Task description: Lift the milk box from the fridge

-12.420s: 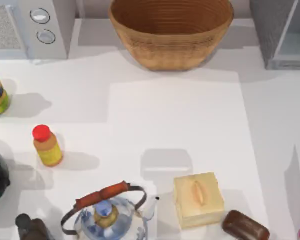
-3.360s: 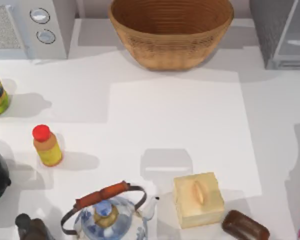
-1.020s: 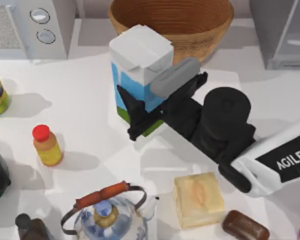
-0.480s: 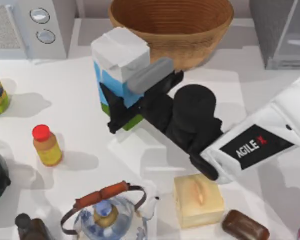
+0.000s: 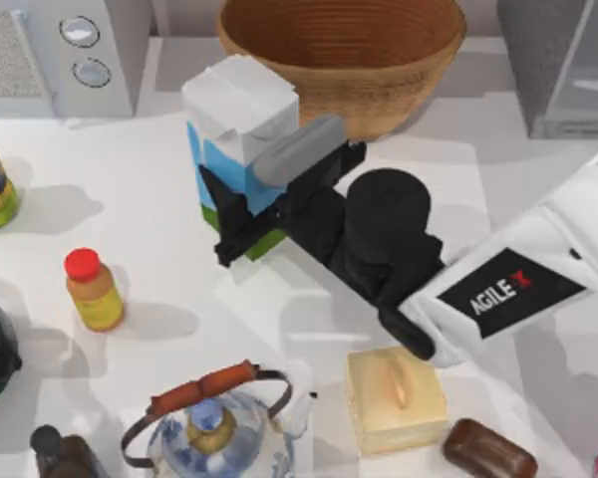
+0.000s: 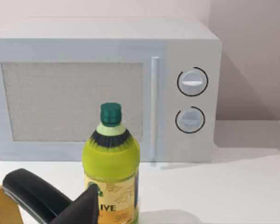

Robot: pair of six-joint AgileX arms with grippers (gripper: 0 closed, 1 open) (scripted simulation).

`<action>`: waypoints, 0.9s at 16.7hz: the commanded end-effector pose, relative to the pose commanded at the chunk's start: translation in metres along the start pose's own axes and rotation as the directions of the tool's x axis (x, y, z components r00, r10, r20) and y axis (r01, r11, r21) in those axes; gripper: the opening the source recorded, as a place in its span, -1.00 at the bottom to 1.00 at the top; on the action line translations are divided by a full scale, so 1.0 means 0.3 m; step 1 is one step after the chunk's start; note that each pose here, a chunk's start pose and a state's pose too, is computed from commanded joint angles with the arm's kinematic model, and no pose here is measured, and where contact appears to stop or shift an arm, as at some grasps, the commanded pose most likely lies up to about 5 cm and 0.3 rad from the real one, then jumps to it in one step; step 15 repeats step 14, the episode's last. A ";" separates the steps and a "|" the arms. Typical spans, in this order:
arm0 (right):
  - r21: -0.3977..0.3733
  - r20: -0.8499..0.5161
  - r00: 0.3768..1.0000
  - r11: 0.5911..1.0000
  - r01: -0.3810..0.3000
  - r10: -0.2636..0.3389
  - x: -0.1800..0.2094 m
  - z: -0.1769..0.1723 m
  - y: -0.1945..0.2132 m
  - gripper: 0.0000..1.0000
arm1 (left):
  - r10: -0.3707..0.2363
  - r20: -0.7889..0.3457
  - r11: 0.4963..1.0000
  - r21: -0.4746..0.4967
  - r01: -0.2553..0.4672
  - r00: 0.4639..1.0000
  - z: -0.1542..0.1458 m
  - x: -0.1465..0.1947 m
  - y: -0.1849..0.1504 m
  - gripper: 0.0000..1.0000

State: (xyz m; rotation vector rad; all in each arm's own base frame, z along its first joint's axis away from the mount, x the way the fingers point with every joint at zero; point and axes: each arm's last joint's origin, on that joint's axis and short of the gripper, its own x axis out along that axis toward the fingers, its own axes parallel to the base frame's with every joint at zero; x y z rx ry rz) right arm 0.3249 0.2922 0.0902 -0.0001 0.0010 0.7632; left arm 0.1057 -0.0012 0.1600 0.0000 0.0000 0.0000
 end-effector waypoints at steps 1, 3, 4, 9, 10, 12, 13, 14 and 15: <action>0.000 0.000 1.000 1.000 0.000 0.000 0.000 0.000 0.000 -0.10 | 0.000 0.000 1.000 0.000 0.000 1.000 0.000 0.000 0.000 1.00; 0.000 0.000 1.000 1.000 0.000 0.000 0.000 0.000 0.000 0.21 | 0.000 0.000 1.000 0.000 0.000 1.000 0.000 0.000 0.000 1.00; 0.000 0.000 1.000 1.000 0.000 0.000 0.000 0.000 0.000 0.36 | 0.000 0.000 1.000 0.000 0.000 1.000 0.000 0.000 0.000 1.00; 0.000 0.000 1.000 1.000 0.000 0.000 0.000 0.000 0.000 1.00 | 0.000 0.000 1.000 0.000 0.000 1.000 0.000 0.000 0.000 1.00; 0.000 0.000 1.000 1.000 0.000 0.000 0.000 0.000 0.000 1.00 | 0.000 0.000 1.000 0.000 0.000 1.000 0.000 0.000 0.000 1.00; 0.000 0.000 1.000 1.000 0.000 0.000 0.000 0.000 0.000 1.00 | 0.000 0.000 1.000 0.000 0.000 1.000 0.000 0.000 0.000 1.00; 0.000 0.000 1.000 1.000 0.000 0.000 0.000 0.000 0.000 1.00 | 0.000 0.000 1.000 0.000 0.000 1.000 0.000 0.000 0.000 1.00; 0.000 0.000 1.000 1.000 0.000 0.000 0.000 0.000 0.000 1.00 | 0.000 0.000 1.000 0.000 0.000 1.000 0.000 0.000 0.000 1.00; 0.000 0.000 1.000 1.000 0.000 0.000 0.000 0.000 0.000 1.00 | 0.000 0.000 1.000 0.000 0.000 1.000 0.000 0.000 0.000 1.00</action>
